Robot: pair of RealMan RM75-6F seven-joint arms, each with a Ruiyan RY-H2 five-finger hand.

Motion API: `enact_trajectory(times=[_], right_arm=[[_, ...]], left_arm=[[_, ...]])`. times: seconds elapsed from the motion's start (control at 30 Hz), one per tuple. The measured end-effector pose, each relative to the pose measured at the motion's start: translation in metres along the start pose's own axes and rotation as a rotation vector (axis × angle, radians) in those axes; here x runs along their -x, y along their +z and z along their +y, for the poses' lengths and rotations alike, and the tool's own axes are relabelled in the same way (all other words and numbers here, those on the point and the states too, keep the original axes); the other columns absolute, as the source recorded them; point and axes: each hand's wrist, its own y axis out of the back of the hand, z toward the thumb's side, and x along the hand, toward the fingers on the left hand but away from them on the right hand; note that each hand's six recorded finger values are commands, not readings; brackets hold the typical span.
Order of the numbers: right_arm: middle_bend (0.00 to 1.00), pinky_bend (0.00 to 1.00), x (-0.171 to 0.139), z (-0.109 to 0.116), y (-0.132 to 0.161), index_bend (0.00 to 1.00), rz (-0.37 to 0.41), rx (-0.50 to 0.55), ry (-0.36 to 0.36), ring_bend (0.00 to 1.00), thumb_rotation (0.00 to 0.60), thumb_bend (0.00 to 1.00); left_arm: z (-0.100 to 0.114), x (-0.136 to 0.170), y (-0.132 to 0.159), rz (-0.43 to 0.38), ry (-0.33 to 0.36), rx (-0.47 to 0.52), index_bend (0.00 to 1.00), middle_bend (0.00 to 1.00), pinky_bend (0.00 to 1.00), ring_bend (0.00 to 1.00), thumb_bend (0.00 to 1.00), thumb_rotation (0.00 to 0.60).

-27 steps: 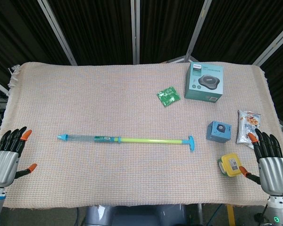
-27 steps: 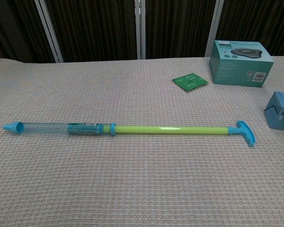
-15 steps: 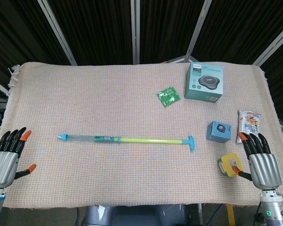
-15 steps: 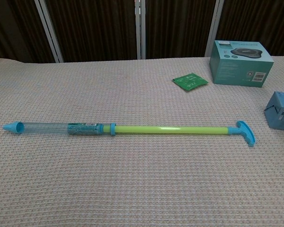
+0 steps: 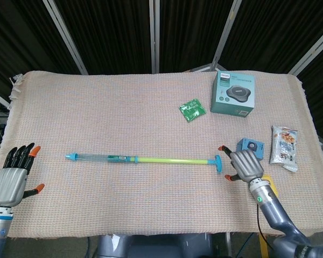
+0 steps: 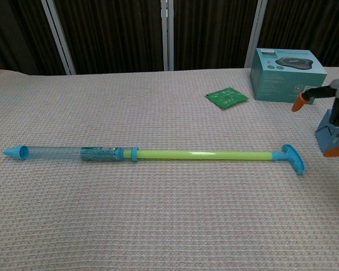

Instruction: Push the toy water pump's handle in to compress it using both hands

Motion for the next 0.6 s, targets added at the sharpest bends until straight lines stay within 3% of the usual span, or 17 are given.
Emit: enact_trajectory(times=[0.17,0.6], right_arm=[[1.0,1.0,0.033,-0.018,0.027,0.43,0.01,-0.012,0.053,1.0,0.6,0.19],[1.0,1.0,0.055,-0.042,0.047,0.48,-0.012,-0.051,0.095,1.0,0.6,0.24]], left_arm=[[-0.003,-0.004,-0.001,0.006,-0.01,-0.001,0.0,0.0,0.0,0.0,0.0,0.6],[-0.006,-0.006,-0.002,0.011,-0.024,-0.004,0.0,0.0,0.0,0.0,0.0,0.6]])
